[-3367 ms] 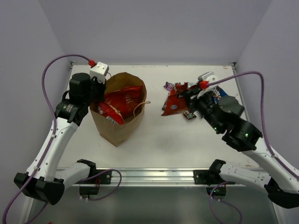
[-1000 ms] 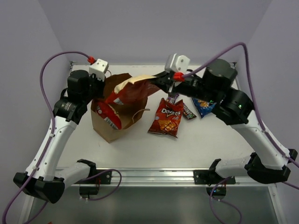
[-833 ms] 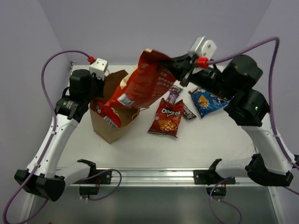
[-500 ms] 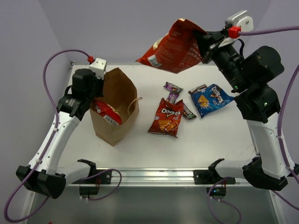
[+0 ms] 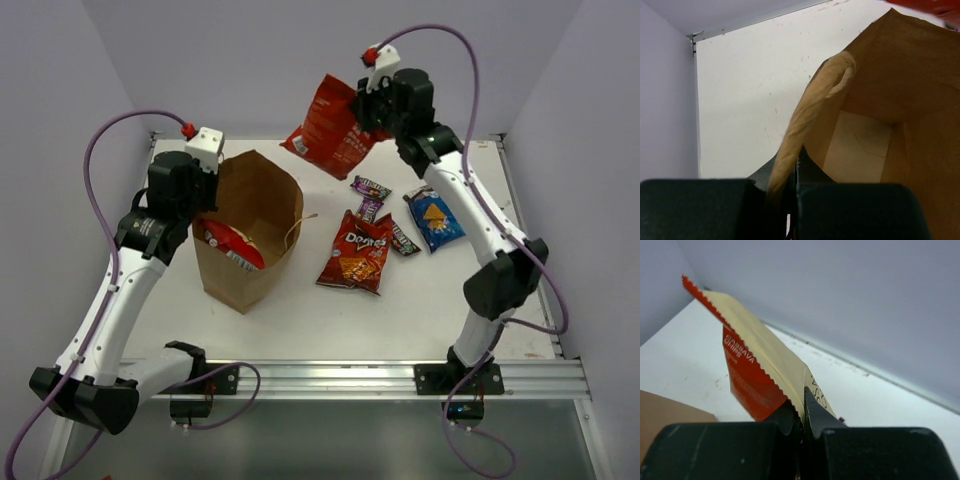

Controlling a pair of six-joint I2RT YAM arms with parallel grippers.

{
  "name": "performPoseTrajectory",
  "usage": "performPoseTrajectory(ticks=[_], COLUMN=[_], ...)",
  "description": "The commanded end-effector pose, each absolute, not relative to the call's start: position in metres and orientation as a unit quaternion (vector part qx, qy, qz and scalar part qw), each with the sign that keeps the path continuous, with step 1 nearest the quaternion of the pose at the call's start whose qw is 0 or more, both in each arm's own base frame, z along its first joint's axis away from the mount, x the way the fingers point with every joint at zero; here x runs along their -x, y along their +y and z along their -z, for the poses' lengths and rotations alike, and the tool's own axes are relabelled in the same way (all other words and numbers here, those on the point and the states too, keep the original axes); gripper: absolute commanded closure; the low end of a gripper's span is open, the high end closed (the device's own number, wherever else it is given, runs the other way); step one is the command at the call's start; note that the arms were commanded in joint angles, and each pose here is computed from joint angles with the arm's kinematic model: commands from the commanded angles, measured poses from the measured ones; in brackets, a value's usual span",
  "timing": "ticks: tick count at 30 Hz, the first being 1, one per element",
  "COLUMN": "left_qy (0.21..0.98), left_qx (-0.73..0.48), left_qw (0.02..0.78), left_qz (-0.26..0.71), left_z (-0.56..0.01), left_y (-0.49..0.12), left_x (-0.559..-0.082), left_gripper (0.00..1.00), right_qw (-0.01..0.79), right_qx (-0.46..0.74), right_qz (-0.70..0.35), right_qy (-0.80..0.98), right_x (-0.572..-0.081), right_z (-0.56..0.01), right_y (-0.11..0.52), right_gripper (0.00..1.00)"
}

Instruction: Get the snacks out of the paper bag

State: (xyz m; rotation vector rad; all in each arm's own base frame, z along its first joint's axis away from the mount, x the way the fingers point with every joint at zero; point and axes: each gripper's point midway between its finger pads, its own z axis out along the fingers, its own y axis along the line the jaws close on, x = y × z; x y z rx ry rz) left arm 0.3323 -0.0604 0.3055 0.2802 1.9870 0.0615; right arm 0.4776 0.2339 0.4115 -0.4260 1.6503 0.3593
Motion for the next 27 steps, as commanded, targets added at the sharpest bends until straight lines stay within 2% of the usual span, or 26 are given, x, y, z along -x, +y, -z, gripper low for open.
performPoseTrajectory(ticks=[1, 2, 4, 5, 7, 9, 11, 12, 14, 15, 18, 19, 20, 21, 22, 24, 25, 26, 27], left_qy=[0.824, 0.825, 0.823, 0.823, 0.815, 0.810, 0.807, 0.806, 0.804, 0.803, 0.799, 0.798, 0.797, 0.797, 0.796, 0.794, 0.791, 0.789, 0.786], left_qx=[-0.109, -0.113, -0.116, -0.121, -0.125, -0.136, -0.145, -0.148, -0.152, -0.152, -0.157, -0.157, -0.160, -0.162, -0.163, -0.166, -0.169, -0.175, -0.179], left_qw=[0.555, 0.553, 0.557, 0.556, 0.566, 0.570, 0.572, 0.572, 0.574, 0.576, 0.580, 0.581, 0.582, 0.581, 0.583, 0.585, 0.588, 0.589, 0.591], left_qz=[-0.019, -0.014, -0.007, 0.001, 0.010, 0.018, 0.022, 0.019, 0.016, 0.017, 0.024, 0.025, 0.026, 0.026, 0.025, 0.024, 0.024, 0.025, 0.028], left_z=[-0.315, -0.313, -0.314, -0.312, -0.316, -0.314, -0.314, -0.315, -0.317, -0.318, -0.322, -0.322, -0.323, -0.323, -0.324, -0.325, -0.327, -0.328, -0.329], left_y=[-0.062, -0.064, -0.067, -0.070, -0.073, -0.077, -0.079, -0.079, -0.078, -0.079, -0.082, -0.082, -0.083, -0.083, -0.083, -0.083, -0.084, -0.085, -0.087], left_x=[-0.332, -0.332, -0.332, -0.332, -0.331, -0.329, -0.329, -0.328, -0.328, -0.328, -0.328, -0.328, -0.328, -0.328, -0.329, -0.330, -0.330, -0.331, -0.331], left_gripper=[1.00, 1.00, 1.00, 1.00, 1.00, 1.00, 1.00, 1.00, 1.00, 1.00, 1.00, 1.00, 1.00, 1.00, 1.00, 1.00, 1.00, 1.00, 1.00], right_qw=[0.651, 0.635, 0.624, 0.598, 0.581, 0.548, 0.537, 0.525, 0.527, 0.529, 0.553, 0.572, 0.580, 0.584, 0.605, 0.621, 0.609, 0.630, 0.633], right_qx=[0.183, 0.178, 0.151, 0.135, 0.102, 0.057, 0.025, 0.013, -0.010, -0.015, -0.016, -0.009, -0.002, 0.013, 0.023, 0.062, 0.100, 0.134, 0.159], right_qz=[-0.260, -0.260, -0.258, -0.247, -0.248, -0.243, -0.233, -0.225, -0.200, -0.185, -0.127, -0.116, -0.104, -0.098, -0.100, -0.105, -0.135, -0.156, -0.173], right_qy=[0.689, 0.705, 0.722, 0.750, 0.769, 0.798, 0.810, 0.821, 0.826, 0.828, 0.824, 0.812, 0.808, 0.806, 0.790, 0.775, 0.775, 0.749, 0.737], right_x=[-0.481, -0.497, -0.517, -0.536, -0.556, -0.583, -0.603, -0.612, -0.625, -0.628, -0.627, -0.621, -0.615, -0.608, -0.592, -0.567, -0.549, -0.517, -0.498], right_z=[-0.430, -0.405, -0.391, -0.353, -0.327, -0.277, -0.254, -0.232, -0.224, -0.222, -0.236, -0.261, -0.275, -0.284, -0.319, -0.349, -0.349, -0.388, -0.399], right_y=[0.271, 0.277, 0.278, 0.277, 0.272, 0.256, 0.232, 0.225, 0.198, 0.187, 0.155, 0.150, 0.146, 0.145, 0.143, 0.155, 0.171, 0.186, 0.199], right_gripper=[1.00, 1.00, 1.00, 1.00, 0.99, 0.96, 0.93, 0.89, 0.80, 0.61, 0.27, 0.15, 0.09, 0.06, 0.04, 0.04, 0.04, 0.05, 0.05])
